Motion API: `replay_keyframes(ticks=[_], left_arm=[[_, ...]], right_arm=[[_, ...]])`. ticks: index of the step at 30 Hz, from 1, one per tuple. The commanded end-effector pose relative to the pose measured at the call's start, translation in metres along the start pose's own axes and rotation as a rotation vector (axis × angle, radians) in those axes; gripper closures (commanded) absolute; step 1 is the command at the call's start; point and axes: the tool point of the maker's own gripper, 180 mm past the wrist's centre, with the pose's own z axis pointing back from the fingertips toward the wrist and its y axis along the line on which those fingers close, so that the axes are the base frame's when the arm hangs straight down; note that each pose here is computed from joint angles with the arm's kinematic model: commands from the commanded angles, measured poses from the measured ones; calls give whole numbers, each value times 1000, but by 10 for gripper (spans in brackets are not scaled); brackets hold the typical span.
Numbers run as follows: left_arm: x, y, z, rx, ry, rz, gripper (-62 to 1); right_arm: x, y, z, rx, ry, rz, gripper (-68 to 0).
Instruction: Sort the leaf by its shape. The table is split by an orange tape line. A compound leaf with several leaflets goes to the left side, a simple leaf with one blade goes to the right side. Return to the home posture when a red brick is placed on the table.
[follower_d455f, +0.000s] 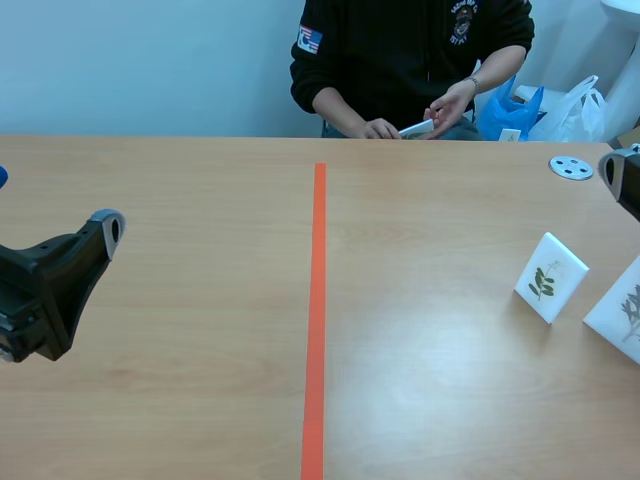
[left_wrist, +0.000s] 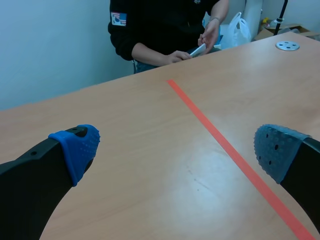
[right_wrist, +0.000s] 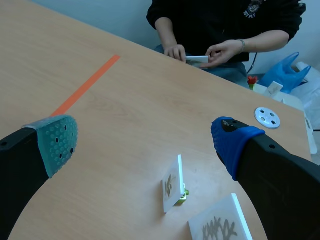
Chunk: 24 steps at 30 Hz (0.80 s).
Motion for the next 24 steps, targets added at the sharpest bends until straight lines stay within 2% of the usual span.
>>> replay_keyframes(ticks=[1,24], left_arm=[[7,1,0,12,-26,-1,-623],[10,1,0,13,-39,-1,-623]], right_arm=[[14,-3,-1,-3,-40,21,-547],[15,-3,-2,5,-33,36,-547]])
